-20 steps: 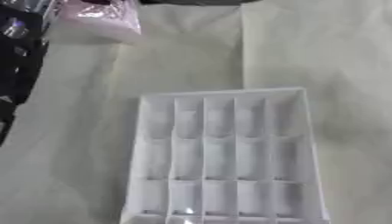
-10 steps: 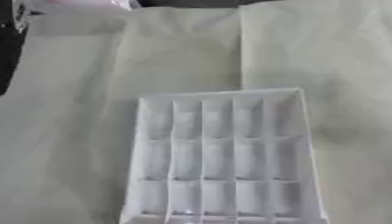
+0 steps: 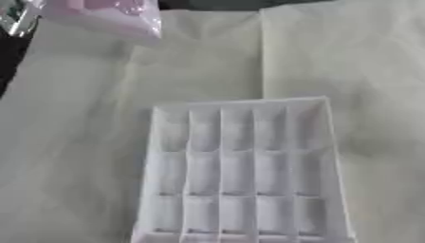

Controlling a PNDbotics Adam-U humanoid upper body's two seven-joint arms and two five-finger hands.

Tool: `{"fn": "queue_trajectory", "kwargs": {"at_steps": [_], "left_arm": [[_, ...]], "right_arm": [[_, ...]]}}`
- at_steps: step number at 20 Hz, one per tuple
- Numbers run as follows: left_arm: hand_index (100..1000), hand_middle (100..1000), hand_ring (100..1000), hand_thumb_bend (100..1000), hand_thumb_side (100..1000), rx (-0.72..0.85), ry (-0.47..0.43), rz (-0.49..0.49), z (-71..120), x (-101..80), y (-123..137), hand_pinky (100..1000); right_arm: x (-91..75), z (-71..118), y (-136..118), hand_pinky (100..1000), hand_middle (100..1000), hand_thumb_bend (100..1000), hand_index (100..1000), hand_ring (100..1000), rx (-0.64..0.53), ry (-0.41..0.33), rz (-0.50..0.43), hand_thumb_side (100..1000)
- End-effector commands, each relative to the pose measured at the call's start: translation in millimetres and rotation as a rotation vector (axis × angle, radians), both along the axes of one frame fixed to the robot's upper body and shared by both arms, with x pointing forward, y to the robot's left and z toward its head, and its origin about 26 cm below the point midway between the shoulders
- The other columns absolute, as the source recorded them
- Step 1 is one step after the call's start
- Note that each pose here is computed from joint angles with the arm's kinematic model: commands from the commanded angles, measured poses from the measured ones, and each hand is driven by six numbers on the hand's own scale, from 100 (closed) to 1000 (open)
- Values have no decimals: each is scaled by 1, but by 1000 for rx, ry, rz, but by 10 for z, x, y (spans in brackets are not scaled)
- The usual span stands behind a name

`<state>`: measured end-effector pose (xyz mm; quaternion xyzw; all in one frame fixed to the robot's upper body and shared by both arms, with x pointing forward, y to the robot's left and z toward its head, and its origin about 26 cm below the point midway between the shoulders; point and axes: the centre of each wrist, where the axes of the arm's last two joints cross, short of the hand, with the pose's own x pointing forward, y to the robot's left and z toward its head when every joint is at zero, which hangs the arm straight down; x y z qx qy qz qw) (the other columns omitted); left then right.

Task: Pick up objects on the table and place them in the box.

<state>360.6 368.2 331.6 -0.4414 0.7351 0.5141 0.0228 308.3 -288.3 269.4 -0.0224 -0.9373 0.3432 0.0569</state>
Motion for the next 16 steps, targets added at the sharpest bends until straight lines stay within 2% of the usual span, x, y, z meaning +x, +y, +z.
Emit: {"fn": "queue_trajectory", "kwargs": {"at_steps": [1,3,4,5,14,15,16], "left_arm": [[110,100,100,777,100,105,41,-73,125,-136,-166,100],[108,100,100,780,100,137,79,-131,106,-167,-306,100],[107,100,100,850,107,151,95,-163,99,-178,-388,100],[106,100,100,780,100,161,106,-194,101,-185,-471,100],[100,100,100,765,100,159,182,-418,142,-74,-1172,100],[100,100,100,709,100,151,193,-445,128,-59,-1247,100],[100,100,100,718,100,141,206,-474,110,-42,-1333,100]], "right_arm": [[-20,55,-44,662,815,100,796,771,-10,-9,-11,892],[-15,49,-46,662,815,100,796,770,-9,-4,-12,892],[-12,45,-47,662,815,100,796,771,-7,-2,-12,894],[-9,42,-48,662,815,100,796,771,-6,1,-12,893],[18,23,-45,662,815,100,796,771,-2,18,-7,892],[19,22,-45,663,815,100,796,771,-2,19,-7,892],[21,22,-44,663,815,100,796,771,-2,20,-6,892]]}}
